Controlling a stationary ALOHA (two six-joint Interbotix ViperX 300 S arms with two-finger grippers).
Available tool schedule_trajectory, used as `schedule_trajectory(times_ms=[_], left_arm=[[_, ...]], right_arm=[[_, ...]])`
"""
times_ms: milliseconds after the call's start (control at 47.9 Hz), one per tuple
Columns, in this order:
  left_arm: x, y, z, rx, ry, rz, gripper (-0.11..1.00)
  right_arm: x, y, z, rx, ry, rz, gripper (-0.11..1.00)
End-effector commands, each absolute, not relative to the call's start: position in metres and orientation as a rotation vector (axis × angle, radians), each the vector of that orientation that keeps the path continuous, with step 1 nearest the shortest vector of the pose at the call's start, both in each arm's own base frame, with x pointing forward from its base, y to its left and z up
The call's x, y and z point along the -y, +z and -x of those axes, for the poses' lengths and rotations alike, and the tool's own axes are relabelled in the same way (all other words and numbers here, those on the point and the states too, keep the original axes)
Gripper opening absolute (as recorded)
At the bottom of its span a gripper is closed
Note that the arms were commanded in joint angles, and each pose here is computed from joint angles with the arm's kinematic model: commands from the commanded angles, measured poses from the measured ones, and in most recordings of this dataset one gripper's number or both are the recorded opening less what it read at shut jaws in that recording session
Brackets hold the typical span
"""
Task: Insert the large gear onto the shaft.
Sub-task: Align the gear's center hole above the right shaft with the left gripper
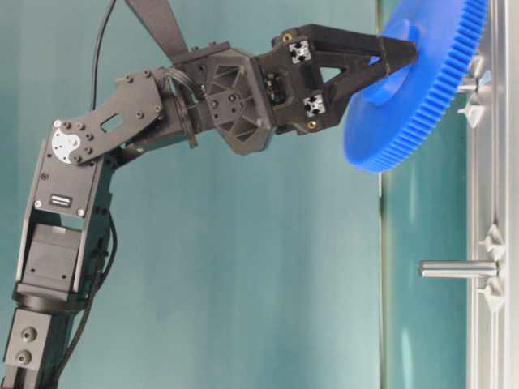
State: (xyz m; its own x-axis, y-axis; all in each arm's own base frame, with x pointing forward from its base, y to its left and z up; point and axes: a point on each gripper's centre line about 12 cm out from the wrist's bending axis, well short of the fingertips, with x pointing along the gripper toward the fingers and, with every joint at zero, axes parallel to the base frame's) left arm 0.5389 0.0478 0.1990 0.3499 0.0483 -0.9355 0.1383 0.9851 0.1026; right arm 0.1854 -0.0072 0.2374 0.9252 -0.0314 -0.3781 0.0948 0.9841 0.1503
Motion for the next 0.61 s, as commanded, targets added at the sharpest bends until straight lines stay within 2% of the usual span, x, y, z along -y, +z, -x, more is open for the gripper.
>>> schedule_trajectory(times_ms=[0,376,585], left_arm=[[-0.052,0.203,-0.534,-1.220,-0.051,-0.166,0.76],[-0.091,0.206,-0.518,-1.249,0.002,-0.131,0.76],[-0.094,0.205,-0.520,-1.245,-0.013,-0.157,0.76]], right_arm=[[0.008,0.241,-0.187,-0.376,-0.068,-0.178,0.04],[0.008,0.242,-0.187,-0.373,-0.068,-0.178,0.04],[0.008,0.241,-0.187,-0.373,-0.068,-0.178,0.04]])
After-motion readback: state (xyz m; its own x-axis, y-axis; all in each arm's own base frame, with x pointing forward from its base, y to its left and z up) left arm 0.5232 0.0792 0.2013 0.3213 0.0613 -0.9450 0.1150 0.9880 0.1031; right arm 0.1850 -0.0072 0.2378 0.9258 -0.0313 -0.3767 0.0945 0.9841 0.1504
